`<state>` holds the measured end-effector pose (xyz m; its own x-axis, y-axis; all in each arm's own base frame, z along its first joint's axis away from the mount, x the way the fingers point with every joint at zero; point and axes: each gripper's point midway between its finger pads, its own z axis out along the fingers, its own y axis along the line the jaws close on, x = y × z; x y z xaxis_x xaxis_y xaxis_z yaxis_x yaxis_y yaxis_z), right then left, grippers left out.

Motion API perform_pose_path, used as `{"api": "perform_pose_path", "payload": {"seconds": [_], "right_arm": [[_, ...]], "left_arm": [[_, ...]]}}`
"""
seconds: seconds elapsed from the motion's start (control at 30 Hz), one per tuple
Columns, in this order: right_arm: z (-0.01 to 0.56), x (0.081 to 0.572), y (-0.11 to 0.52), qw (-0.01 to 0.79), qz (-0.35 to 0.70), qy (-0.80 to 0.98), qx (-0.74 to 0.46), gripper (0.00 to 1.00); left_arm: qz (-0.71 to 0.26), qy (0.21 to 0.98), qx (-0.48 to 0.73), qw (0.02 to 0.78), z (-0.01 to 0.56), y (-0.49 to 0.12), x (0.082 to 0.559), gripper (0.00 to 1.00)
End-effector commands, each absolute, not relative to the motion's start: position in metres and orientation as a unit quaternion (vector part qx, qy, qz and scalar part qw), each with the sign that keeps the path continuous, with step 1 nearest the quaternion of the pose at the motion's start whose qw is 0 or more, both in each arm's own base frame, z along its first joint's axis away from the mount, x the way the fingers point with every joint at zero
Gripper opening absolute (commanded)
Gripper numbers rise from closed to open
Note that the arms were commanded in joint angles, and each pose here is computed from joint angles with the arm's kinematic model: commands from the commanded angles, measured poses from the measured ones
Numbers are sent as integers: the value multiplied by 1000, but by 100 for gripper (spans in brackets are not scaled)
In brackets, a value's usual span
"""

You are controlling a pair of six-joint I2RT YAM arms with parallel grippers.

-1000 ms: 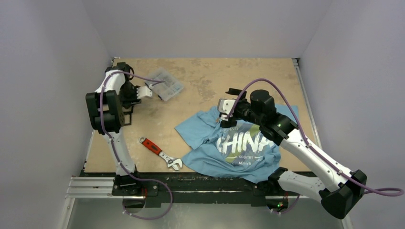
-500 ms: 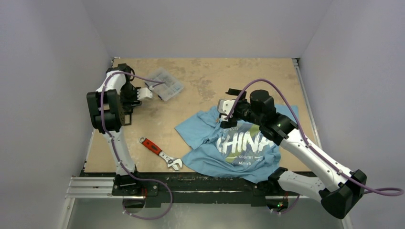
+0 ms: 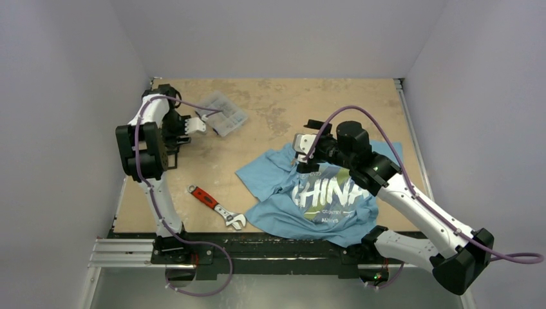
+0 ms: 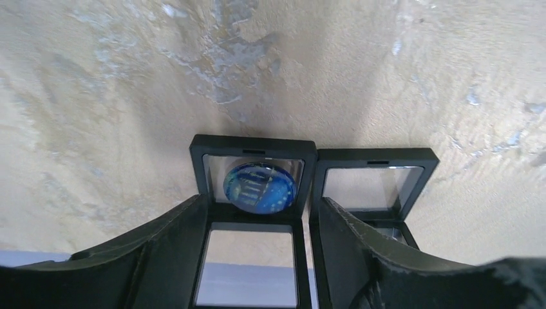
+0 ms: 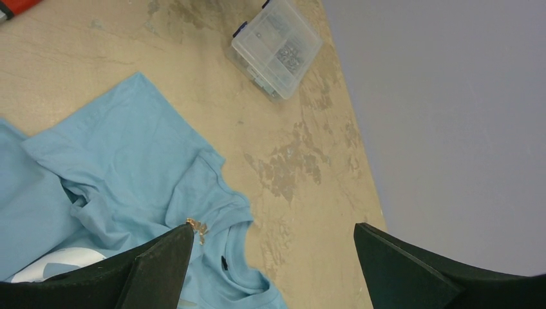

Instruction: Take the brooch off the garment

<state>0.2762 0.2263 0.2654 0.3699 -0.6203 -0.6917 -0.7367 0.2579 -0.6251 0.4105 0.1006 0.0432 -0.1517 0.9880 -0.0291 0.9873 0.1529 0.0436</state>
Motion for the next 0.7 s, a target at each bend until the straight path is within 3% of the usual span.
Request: {"api": "perform_pose_path", "payload": {"seconds": [0.0, 0.2, 0.37, 0.5, 0.67], "right_arm": [[281, 278, 233, 578, 69, 559, -591, 99], [280, 282, 237, 574, 83, 573, -579, 99], [271, 299, 225, 559, 114, 625, -533, 99], [256, 329, 197, 517, 144, 702, -468, 99], [225, 348, 180, 445, 199, 773, -406, 97]], "left_arm": [[22, 730, 677, 94, 105, 72, 420, 65], [3, 720, 675, 163, 147, 24, 423, 66], [-58, 727, 629, 267, 196, -45, 422, 66], [-139, 744, 570, 320, 222, -106, 412, 63], [-302, 765, 462, 332, 239, -197, 384, 59]]}}
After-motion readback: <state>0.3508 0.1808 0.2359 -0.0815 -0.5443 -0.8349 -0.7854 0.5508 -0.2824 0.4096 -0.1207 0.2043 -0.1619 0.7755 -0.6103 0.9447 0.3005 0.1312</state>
